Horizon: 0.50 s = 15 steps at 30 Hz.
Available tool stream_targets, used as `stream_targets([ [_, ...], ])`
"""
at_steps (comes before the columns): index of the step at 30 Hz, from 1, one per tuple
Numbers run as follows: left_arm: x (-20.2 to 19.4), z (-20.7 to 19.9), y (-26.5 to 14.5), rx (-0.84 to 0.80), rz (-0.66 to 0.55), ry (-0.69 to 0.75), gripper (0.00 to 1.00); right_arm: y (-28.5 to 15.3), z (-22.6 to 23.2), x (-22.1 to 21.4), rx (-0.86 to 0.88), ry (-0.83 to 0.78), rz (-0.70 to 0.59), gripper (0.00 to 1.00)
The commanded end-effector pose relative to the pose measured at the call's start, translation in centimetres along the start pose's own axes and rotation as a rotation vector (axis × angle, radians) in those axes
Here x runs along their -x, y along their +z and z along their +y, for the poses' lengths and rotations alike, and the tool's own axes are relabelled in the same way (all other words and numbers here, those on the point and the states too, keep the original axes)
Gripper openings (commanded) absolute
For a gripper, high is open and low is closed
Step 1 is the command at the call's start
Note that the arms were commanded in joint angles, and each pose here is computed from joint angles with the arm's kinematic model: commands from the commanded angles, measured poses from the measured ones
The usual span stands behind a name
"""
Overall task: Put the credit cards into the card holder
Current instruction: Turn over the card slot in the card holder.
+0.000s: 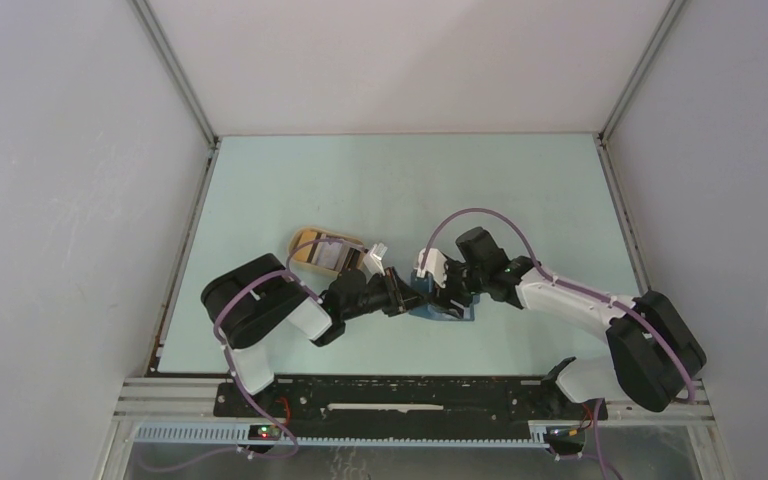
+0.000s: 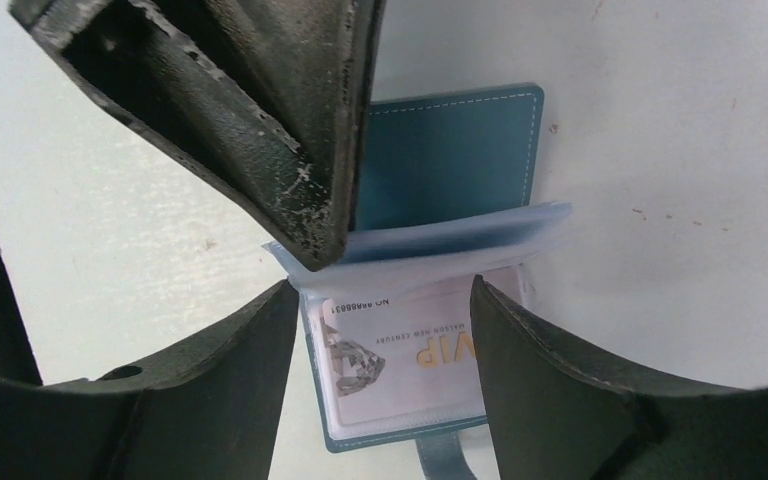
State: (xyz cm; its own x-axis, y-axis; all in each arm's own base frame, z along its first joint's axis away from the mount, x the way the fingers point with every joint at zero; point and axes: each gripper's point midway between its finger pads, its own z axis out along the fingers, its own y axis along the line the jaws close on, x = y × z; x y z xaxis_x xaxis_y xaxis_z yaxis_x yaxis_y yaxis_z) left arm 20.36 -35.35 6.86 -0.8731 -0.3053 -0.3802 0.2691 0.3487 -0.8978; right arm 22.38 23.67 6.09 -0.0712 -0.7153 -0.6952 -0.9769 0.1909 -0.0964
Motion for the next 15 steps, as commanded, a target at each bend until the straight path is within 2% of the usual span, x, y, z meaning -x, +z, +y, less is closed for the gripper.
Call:
stream_targets([
  [1,0.3,-0.8,0.1,-0.040,-0.007,0.011,0.20,-1.2,-1.9,1.8,-0.069,-0.012,-0.036,0.71],
  [15,0.5,1.0,0.0,0.041,-0.005,0.019,0.20,-2.4,-2.7,0.8,-0.084,0.015,-0.011,0.70],
])
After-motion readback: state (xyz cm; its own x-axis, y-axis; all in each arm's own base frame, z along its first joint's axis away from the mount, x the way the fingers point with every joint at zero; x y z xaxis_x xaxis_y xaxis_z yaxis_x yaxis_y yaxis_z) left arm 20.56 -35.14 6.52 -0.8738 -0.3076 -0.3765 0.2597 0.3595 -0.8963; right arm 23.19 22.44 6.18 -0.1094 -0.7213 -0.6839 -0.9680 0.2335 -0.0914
